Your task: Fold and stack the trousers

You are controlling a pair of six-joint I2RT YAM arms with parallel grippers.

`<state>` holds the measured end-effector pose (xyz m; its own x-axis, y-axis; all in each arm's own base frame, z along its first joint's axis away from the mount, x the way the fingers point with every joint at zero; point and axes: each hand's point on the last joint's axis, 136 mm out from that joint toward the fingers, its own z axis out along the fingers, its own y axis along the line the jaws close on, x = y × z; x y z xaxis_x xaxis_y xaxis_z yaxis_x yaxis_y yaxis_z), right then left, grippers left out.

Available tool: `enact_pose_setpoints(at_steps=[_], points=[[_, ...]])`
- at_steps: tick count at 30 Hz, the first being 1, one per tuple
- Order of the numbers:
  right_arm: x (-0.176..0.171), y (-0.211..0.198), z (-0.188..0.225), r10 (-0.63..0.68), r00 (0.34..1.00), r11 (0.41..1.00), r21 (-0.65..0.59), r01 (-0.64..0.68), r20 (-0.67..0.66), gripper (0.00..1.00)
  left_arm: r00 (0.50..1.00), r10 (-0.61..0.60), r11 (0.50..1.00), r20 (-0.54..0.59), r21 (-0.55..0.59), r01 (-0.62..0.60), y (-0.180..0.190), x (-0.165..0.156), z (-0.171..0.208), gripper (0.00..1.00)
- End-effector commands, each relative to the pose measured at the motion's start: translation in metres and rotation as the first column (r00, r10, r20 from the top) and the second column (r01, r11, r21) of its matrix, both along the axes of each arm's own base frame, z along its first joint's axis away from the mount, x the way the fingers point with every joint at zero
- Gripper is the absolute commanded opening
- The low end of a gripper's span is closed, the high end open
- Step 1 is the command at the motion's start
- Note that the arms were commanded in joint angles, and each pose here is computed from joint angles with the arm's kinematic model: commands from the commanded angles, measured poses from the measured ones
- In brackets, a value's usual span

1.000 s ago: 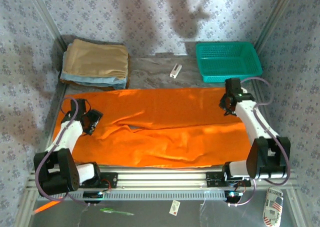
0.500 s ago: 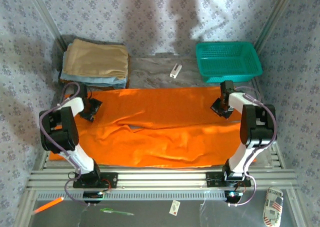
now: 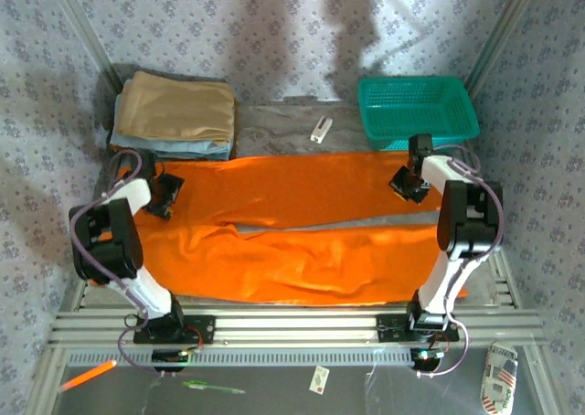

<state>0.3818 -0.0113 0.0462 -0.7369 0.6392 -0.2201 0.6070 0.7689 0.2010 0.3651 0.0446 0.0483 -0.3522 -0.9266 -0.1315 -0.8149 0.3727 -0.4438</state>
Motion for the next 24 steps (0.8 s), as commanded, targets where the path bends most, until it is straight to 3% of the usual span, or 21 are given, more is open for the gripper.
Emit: enact_pose_setpoints(at_steps=[1,4,8,12,14,17,24], points=[[-0.034,0.009,0.05,0.043,0.997,0.999,-0.035,-0.04,0.065,0.29,0.998,-0.041,0.998,0.048,0.045,0.039,-0.005,-0.028,0.037,0.87],[-0.068,0.033,0.064,0.119,0.987,0.993,-0.034,-0.116,0.11,0.45,0.981,-0.174,0.981,0.08,0.101,0.166,-0.029,-0.052,0.058,0.9],[-0.109,0.088,0.053,0.273,0.956,0.962,-0.004,-0.274,0.109,0.54,0.933,-0.353,0.924,0.065,0.183,0.337,-0.066,-0.083,0.063,0.89],[-0.132,0.125,0.04,0.488,0.873,0.865,-0.129,-0.484,-0.004,0.57,0.869,-0.495,0.843,0.011,0.247,0.478,-0.093,-0.109,0.057,0.83],[-0.138,0.142,0.031,0.591,0.804,0.786,-0.179,-0.592,-0.066,0.6,0.846,-0.532,0.804,-0.034,0.293,0.517,-0.098,-0.119,0.054,0.82],[-0.14,0.165,0.018,0.637,0.761,0.736,-0.197,-0.648,-0.123,0.63,0.822,-0.567,0.777,-0.057,0.296,0.556,-0.105,-0.128,0.047,0.81],[-0.122,0.17,-0.016,0.582,0.788,0.759,-0.211,-0.615,-0.201,0.65,0.817,-0.571,0.773,-0.08,0.282,0.568,-0.104,-0.15,0.027,0.8]])
